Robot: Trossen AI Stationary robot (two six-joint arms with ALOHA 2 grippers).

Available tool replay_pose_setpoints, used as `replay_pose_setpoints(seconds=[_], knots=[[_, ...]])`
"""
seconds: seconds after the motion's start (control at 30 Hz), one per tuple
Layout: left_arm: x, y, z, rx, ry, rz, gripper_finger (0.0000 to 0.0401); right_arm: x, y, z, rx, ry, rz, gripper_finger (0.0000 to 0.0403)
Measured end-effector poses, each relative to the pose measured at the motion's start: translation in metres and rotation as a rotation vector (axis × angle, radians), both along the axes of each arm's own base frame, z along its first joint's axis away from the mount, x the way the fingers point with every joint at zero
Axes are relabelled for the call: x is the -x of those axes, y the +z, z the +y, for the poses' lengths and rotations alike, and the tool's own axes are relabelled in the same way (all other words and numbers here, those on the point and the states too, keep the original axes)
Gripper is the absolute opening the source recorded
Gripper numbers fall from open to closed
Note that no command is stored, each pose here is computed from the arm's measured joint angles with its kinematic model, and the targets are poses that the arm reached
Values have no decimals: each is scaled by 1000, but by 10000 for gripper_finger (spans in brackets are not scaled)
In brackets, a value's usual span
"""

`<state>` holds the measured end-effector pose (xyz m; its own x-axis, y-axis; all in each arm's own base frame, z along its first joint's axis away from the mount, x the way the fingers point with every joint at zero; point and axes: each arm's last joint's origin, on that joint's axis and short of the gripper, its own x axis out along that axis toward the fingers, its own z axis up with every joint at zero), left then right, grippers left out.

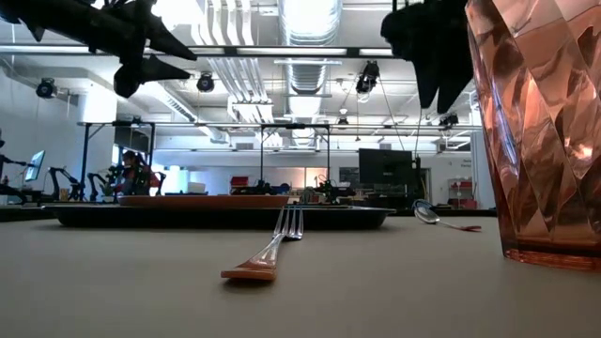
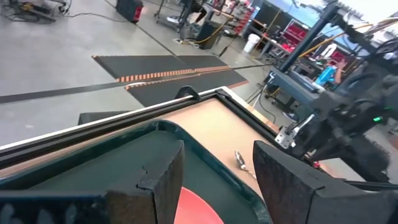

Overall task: Pick and place plate/cup/fork/spoon on tray
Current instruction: Put the orange glass to the top right of the orange plate on the black tray

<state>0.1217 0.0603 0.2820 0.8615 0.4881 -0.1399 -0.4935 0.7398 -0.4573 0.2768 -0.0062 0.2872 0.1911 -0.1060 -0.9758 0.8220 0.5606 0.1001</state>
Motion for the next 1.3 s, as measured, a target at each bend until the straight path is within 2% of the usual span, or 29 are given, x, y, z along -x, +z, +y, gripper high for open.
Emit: replay_pose_setpoints(seconds=[0.13,0.23,0.4,0.57,0.73,0.93,1.13,1.3], knots=[[3,-3,-2,0,-18,-5,173,-2,-8,0,-5,-18,-20,160],[6,-8,-3,14,-18,22,173,-9,-7,2,-28,-6,-95,160],[8,-12,-4,30,-18,55,173,-22,6,8,-90,95,-239,160],[8,-11,-4,30,-18,53,173,-23,24,17,-207,190,-276,160],[8,-10,-4,29,-18,51,173,-13,43,33,-341,245,-207,160],[7,-9,-4,24,-17,34,173,13,58,60,-437,169,16,160],[5,-5,-3,4,-18,-6,173,16,62,87,-433,193,6,160],[5,-4,-3,3,-18,-7,173,10,49,104,-330,257,30,160]])
